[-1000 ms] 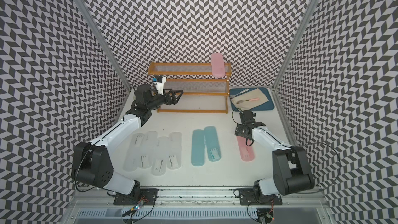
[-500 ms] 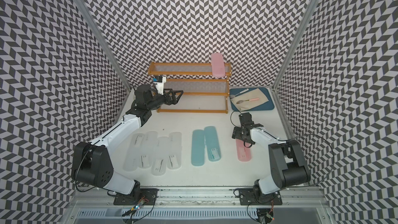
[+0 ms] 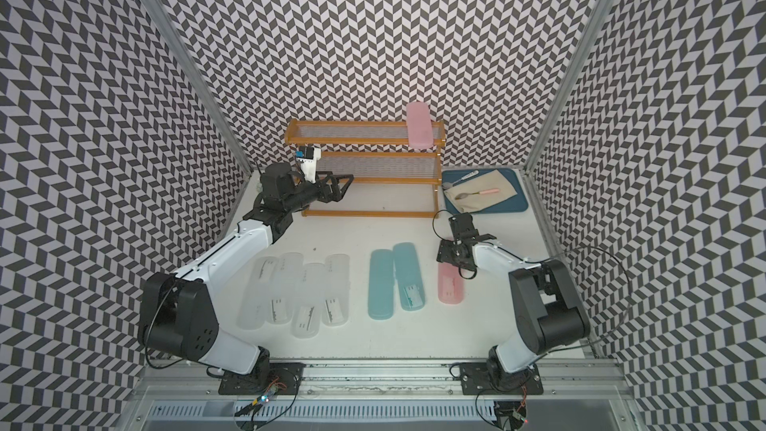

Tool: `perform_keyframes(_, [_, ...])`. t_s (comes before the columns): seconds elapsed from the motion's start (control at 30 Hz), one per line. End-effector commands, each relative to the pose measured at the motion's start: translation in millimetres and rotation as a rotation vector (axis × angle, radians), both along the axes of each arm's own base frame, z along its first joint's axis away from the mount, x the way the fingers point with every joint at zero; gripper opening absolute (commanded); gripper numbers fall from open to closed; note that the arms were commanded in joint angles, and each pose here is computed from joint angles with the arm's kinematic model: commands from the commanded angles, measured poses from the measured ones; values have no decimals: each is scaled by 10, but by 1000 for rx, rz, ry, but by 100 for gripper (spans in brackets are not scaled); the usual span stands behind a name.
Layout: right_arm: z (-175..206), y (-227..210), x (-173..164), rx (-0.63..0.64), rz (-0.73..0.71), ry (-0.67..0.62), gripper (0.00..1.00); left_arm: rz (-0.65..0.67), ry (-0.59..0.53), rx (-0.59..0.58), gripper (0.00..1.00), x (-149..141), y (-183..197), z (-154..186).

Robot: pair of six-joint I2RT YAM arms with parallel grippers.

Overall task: Place the pencil cases on the shelf according to color
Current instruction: Move the pencil case to the center of the board, then pick up the pencil case from the center of the board.

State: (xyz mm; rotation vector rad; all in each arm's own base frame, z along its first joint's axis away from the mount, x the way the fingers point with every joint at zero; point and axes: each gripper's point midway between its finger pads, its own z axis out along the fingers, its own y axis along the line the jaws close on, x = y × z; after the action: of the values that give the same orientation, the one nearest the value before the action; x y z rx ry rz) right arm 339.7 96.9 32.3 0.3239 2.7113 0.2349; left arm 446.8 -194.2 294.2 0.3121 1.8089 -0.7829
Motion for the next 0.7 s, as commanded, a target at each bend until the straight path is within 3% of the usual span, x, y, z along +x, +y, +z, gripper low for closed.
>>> perform_keyframes(0.0, [1, 160, 149, 10, 36, -9, 77, 9, -15, 22, 99, 29, 1, -6])
perform_keyframes(0.27, [357, 11, 242, -119, 11, -84, 90, 10, -6, 39, 99, 45, -23, -75])
perform_keyframes(0.37, [503, -35, 83, -119, 9, -108, 99, 0, -7, 50, 99, 22, -87, -71])
perform_keyframes(0.67, [325, 207, -644, -63, 59, -32, 98, -8, -31, 95, 99, -71, -241, -60])
